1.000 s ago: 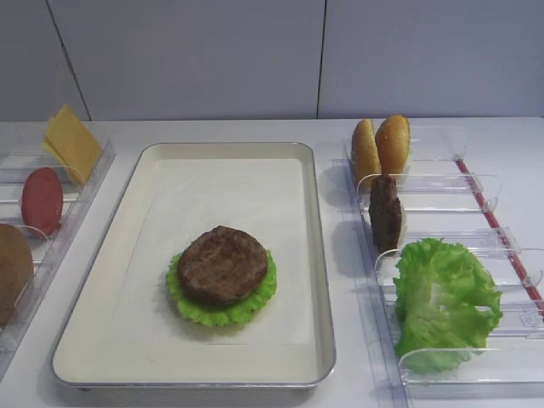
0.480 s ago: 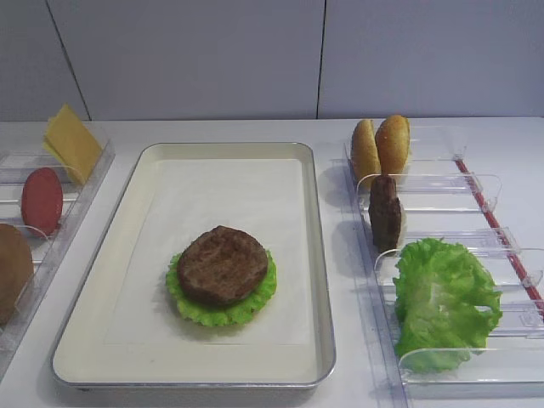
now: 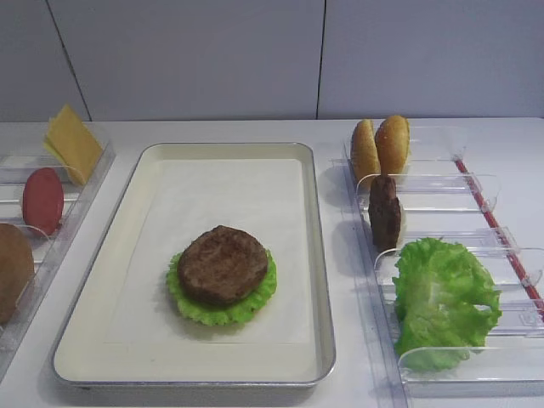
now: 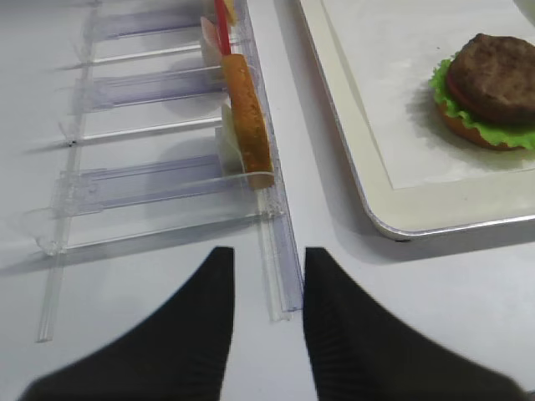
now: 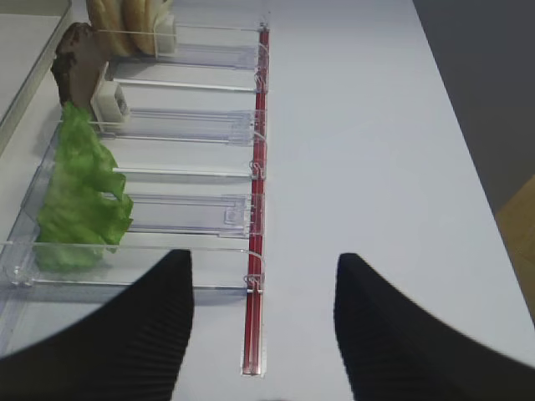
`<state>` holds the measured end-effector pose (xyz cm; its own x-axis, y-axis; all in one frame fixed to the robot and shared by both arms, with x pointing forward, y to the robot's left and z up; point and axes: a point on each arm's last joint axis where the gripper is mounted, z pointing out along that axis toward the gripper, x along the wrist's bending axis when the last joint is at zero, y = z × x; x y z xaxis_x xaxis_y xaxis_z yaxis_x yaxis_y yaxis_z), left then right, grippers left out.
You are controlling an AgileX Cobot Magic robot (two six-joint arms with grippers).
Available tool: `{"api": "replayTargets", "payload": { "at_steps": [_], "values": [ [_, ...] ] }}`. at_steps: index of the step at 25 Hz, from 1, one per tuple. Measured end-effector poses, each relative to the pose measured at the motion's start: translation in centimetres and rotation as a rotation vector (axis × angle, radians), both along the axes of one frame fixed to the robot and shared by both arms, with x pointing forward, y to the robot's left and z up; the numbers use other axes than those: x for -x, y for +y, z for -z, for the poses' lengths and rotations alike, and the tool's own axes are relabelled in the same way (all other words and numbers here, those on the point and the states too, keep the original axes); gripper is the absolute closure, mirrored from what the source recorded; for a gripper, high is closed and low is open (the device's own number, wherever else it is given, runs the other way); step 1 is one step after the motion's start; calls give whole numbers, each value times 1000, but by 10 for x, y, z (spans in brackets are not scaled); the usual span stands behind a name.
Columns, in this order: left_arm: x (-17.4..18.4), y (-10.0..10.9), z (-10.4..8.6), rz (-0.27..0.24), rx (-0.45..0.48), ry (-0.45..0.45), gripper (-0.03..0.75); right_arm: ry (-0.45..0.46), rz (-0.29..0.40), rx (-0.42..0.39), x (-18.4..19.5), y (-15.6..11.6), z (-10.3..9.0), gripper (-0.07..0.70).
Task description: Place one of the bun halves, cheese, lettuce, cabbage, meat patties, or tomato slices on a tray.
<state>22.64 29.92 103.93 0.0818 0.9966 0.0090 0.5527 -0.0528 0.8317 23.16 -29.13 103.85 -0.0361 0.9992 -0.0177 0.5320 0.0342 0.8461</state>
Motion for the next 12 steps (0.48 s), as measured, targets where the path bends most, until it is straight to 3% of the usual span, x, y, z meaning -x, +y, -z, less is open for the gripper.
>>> {"api": "replayTargets", "payload": {
  "at_steps": [12],
  "values": [
    [0, 0, 0, 0, 0, 0, 494, -2, -10, 17, 0, 0, 0, 264]
  ]
}}
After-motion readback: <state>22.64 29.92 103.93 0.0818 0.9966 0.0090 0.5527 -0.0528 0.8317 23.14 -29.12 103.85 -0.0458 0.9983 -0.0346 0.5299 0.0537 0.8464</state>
